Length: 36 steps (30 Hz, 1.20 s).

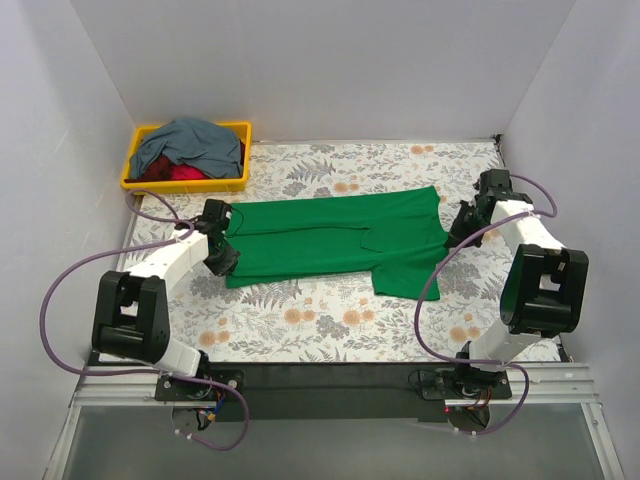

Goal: Fold and stack the t-shirts
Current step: Fold the tshirt

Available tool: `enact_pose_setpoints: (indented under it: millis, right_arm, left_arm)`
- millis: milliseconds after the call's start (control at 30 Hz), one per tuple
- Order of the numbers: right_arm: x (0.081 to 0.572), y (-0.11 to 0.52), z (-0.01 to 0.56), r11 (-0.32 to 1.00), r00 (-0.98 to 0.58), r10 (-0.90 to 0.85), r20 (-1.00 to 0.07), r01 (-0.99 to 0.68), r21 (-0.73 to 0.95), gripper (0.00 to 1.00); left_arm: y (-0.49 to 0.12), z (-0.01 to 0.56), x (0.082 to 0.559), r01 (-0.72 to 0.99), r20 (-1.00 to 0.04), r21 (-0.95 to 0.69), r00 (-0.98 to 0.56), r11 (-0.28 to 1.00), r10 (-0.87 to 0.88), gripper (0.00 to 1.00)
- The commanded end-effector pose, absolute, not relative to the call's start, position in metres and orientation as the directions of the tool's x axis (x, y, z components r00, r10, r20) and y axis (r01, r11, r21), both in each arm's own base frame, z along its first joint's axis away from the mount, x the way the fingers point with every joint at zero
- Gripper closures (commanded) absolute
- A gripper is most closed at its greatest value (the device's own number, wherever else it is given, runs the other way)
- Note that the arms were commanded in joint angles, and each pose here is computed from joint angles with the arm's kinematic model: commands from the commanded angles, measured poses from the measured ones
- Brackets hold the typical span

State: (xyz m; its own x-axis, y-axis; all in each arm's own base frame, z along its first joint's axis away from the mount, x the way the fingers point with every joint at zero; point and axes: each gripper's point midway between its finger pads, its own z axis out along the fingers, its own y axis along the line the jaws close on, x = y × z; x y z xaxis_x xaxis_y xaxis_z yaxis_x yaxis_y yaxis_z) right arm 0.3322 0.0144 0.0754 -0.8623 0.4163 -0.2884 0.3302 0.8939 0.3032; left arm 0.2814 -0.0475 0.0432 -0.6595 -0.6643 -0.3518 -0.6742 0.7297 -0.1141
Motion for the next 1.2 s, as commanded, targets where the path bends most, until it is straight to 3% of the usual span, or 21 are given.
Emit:
enact_pose_setpoints:
  millis: [0, 500, 1167]
  right_arm:
    - [0.348, 0.014, 0.089, 0.901, -0.857, 0.399, -0.326, 0.3, 0.313, 0.99]
    - [0.368, 0.01, 0.077, 0.906, -0.868, 0.388, -0.31, 0.298, 0.3, 0.99]
    - [0.384, 0.007, 0.065, 0.91, -0.873, 0.378, -0.308, 0.29, 0.295, 0.99]
  left_arm:
    - [-0.042, 0.059, 0.305, -0.651, -0.417, -0.146, -0.642, 0.744, -0.644, 1.0]
    - [-0.033, 0.066, 0.335, -0.616, -0.496, -0.135, -0.636, 0.776, -0.591, 1.0]
    - [-0.023, 0.05, 0.348, -0.633, -0.519, -0.107, -0.622, 0.766, -0.586, 1.0]
